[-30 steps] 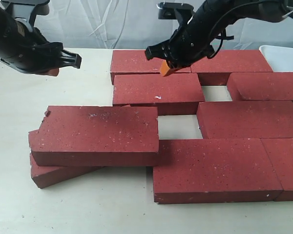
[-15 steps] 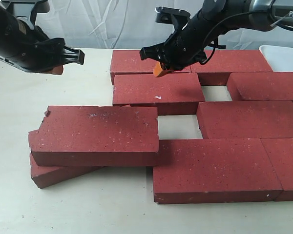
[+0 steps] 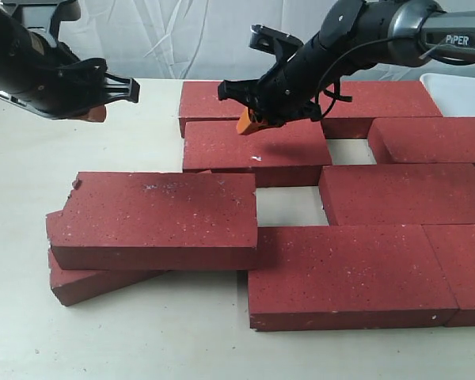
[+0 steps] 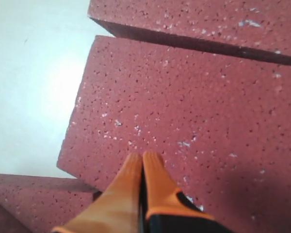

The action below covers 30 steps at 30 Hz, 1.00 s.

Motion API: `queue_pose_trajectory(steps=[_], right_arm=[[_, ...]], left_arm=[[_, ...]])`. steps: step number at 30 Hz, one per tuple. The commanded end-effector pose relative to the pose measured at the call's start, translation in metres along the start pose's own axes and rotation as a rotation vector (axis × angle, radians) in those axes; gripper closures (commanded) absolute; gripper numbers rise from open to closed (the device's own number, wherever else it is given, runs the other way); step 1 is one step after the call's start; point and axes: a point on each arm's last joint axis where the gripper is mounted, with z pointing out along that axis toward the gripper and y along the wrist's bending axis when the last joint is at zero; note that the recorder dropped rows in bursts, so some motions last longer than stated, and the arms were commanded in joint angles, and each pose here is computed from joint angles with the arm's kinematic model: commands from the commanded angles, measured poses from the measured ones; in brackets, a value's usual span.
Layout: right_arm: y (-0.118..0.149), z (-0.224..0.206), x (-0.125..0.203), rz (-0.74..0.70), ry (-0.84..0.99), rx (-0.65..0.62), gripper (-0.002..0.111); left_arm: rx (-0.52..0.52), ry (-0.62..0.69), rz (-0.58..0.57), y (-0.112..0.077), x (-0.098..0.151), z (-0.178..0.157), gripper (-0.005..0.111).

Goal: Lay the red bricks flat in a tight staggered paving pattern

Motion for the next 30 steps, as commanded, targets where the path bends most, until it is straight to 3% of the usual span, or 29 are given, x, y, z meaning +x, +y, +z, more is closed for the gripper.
queue_pose_trajectory(steps=[1, 15, 30], right_arm=[[-0.002, -0.002, -0.004, -0.049, -0.036, 0.038, 0.109], [-0.021, 0.019, 0.004, -0.116, 0.023, 0.118, 0.109], [-0.033, 0.016, 0.006, -0.009, 0.037, 0.246, 0.109]], left_arm=[[0.012, -0.01, -0.009, -0.002, 0.001, -0.003, 0.107], [0.014, -0.011, -0.013, -0.002, 0.0, -0.003, 0.107], [0.014, -0.011, -0.013, -0.002, 0.0, -0.003, 0.107]])
